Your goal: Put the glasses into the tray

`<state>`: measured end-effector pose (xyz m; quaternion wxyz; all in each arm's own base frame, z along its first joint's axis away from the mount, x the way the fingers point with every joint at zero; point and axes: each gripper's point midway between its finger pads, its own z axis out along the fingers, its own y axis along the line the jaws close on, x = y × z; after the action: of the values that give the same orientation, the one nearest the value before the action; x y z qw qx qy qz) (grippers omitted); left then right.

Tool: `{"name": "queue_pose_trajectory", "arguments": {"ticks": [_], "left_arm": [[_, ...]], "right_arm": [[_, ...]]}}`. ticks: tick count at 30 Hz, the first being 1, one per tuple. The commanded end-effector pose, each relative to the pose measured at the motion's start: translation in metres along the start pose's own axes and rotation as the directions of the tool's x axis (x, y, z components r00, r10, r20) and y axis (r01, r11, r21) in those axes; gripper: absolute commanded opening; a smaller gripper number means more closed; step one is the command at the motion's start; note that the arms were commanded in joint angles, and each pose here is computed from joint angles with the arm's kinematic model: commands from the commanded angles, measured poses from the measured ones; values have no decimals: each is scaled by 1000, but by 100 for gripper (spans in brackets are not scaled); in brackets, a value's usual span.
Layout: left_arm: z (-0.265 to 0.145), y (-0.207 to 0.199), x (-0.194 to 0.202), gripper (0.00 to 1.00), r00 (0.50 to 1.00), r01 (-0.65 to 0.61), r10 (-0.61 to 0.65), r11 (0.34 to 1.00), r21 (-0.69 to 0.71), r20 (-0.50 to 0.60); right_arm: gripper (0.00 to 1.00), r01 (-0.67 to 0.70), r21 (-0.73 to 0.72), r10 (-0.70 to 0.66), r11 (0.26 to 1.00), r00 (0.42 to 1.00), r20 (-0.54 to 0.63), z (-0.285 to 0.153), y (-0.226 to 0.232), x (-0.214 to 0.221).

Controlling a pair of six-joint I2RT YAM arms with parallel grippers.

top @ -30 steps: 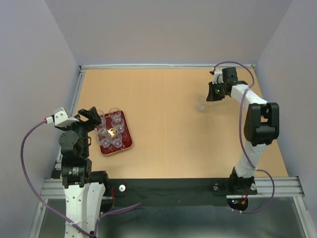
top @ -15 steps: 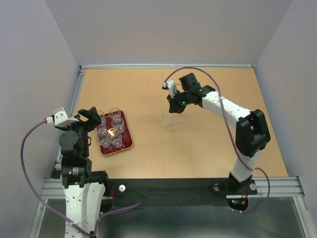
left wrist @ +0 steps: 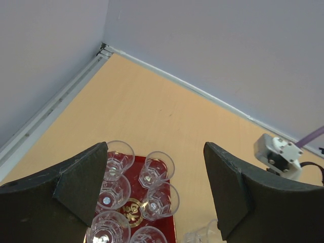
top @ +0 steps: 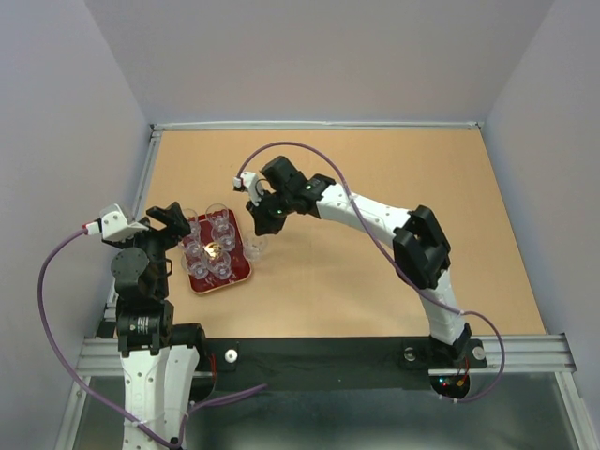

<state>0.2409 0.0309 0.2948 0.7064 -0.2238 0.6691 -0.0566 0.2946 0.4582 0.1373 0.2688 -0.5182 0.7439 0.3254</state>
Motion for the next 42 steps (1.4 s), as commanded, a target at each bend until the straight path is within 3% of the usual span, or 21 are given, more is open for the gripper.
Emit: {"name": "queue_pose_trajectory", "arguments": {"ticks": [1, 18, 42], "left_arm": [[-1, -5, -18, 88, 998, -8, 7, 1000, 16, 62], [-2, -7, -18, 88, 998, -10, 8, 1000, 28, 64], [-3, -7, -19, 88, 998, -8, 5, 999, 32, 68]], "right_arm": [[0, -73, 52, 70, 996, 996, 57, 9, -4, -28], [0, -139, 52, 134, 989, 986, 96, 29, 6, -47], [4, -158, 95, 152, 983, 986, 69, 59, 13, -36]]}}
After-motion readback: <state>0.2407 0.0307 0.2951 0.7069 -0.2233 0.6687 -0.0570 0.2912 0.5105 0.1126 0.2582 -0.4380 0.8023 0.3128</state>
